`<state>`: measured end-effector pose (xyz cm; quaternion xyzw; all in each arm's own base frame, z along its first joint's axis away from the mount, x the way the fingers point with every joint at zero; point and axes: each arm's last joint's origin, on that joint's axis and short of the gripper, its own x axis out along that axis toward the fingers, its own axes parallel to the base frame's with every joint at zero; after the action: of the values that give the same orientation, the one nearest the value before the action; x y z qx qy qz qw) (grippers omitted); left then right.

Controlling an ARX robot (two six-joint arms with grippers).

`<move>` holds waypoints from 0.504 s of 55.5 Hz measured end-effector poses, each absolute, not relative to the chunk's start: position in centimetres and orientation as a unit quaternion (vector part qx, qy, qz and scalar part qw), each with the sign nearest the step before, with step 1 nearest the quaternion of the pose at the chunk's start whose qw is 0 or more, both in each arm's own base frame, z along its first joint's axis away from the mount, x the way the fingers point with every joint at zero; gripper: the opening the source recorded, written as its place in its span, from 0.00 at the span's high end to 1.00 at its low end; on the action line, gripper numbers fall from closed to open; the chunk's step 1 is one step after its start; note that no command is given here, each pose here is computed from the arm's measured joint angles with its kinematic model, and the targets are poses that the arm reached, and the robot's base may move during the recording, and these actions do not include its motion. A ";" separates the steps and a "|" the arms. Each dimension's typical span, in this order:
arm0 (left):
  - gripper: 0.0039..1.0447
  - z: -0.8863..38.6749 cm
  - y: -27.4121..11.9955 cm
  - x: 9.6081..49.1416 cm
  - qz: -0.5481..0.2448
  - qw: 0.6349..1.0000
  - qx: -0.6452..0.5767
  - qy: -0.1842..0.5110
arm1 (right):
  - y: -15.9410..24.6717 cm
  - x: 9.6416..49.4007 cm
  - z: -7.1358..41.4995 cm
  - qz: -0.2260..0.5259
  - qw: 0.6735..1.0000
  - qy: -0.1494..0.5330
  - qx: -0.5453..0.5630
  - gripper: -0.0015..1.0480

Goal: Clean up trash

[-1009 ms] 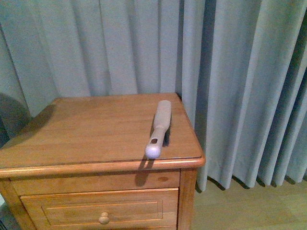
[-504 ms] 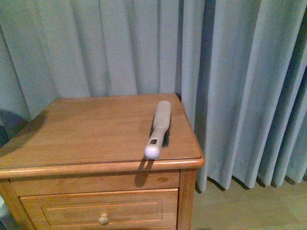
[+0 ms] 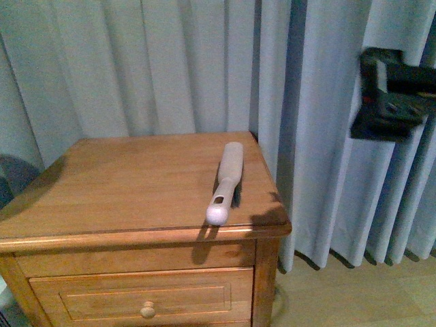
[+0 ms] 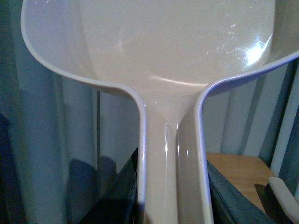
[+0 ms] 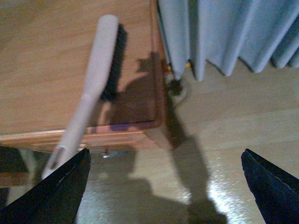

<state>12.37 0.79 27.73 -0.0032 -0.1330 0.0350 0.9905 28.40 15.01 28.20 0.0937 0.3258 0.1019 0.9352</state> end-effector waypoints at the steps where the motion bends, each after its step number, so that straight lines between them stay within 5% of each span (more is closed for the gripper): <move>1: 0.75 27.7 0.8 12.4 0.035 0.990 -0.003 -0.133 | 15.6 29.0 28.4 0.104 0.931 0.334 0.104 0.07; 28: 0.75 27.7 0.8 12.4 0.035 0.990 -0.003 -0.133 | 24.5 35.8 23.0 0.043 0.848 0.491 0.196 0.07</move>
<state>12.36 0.79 27.73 -0.0034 -0.1332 0.0348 0.9905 35.77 24.47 22.97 0.1955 0.4910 0.0434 0.8478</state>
